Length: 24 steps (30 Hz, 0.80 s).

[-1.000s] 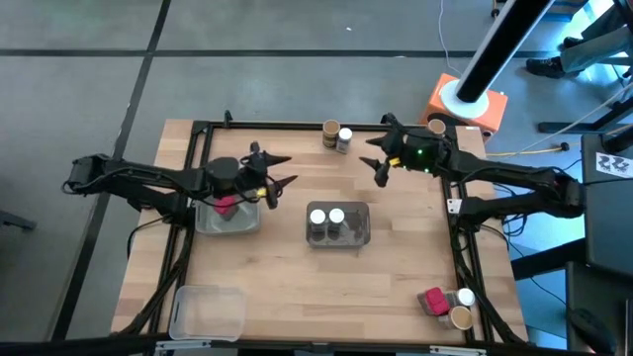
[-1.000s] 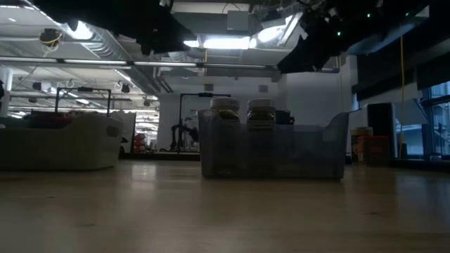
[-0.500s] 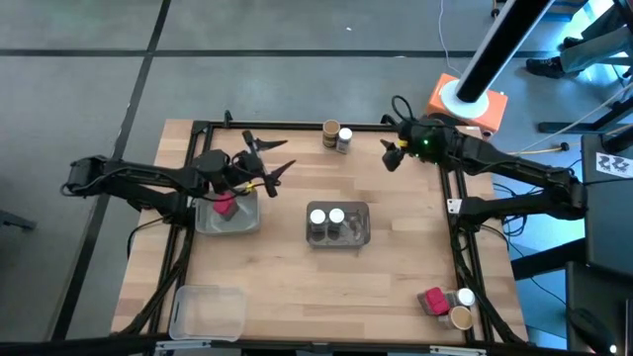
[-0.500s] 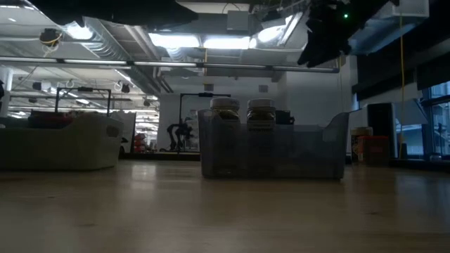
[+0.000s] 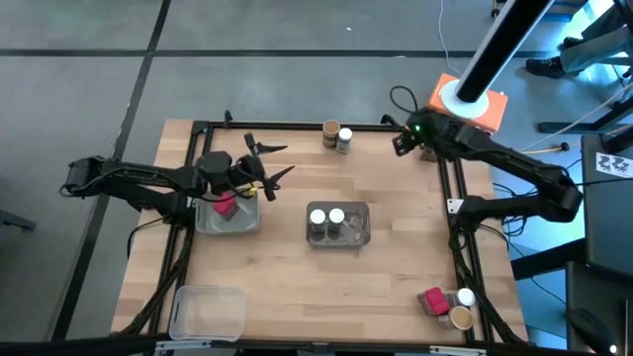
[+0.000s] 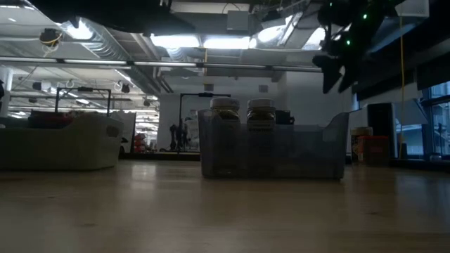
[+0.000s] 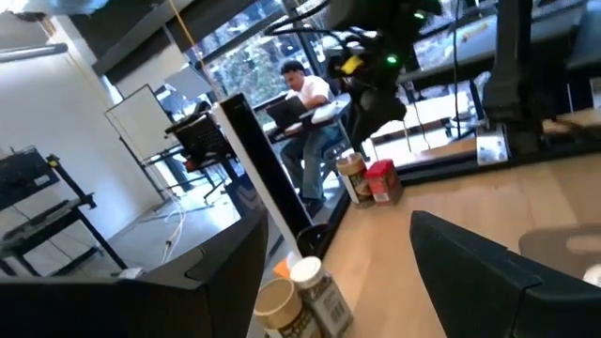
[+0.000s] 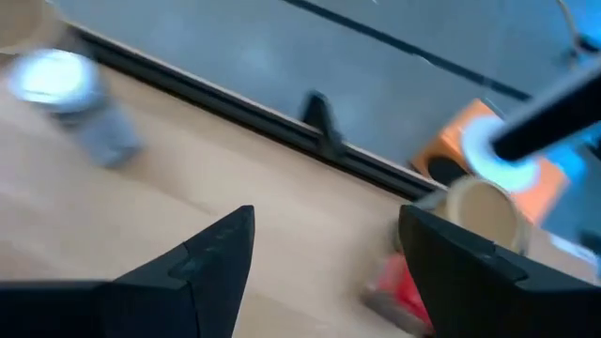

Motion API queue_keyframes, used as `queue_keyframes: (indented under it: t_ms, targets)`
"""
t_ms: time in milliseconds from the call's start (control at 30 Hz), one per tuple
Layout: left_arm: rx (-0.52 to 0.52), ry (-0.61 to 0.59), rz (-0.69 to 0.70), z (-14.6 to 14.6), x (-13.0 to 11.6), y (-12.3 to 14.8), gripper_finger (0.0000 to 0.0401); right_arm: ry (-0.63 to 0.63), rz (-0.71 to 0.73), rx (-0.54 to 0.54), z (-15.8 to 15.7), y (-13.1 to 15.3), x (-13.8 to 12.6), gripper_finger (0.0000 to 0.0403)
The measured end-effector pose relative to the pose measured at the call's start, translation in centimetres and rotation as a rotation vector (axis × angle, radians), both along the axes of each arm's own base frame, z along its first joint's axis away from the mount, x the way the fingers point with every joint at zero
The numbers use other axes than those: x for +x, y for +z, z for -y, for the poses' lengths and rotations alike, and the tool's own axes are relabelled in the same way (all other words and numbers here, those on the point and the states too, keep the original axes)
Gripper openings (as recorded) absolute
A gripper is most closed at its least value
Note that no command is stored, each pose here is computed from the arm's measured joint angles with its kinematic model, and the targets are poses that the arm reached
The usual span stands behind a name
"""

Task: Sort spices by type
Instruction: Put the top red seasoning can into the gray bin

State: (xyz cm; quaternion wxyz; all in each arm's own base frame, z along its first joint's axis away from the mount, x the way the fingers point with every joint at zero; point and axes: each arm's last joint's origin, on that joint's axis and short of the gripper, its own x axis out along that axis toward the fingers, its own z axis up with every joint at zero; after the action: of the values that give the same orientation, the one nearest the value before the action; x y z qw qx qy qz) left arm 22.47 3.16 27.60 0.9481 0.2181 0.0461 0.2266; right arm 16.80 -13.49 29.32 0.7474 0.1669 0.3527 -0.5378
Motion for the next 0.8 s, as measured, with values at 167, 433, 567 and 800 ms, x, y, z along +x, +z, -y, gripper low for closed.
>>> queue_keyframes:
  t_ms: [167,433,567,800]
  targets:
    - [0.003,-0.001,0.002,0.0,0.0,0.0,0.0251,-0.119,-0.055,0.044,2.1,-0.9,-1.5,0.0264]
    - [-0.004,-0.001,0.007,0.0,0.0,0.0,0.0250,-0.212,-0.150,0.161,3.8,-2.5,-3.0,0.0264]
    - [-0.008,-0.001,0.007,0.0,0.0,0.0,0.0250,-0.240,-0.157,0.186,4.3,-3.1,-3.2,0.0260]
    - [-0.011,-0.001,0.002,0.0,0.0,0.0,0.0250,-0.258,-0.174,0.198,4.6,-3.6,-2.9,0.0174]
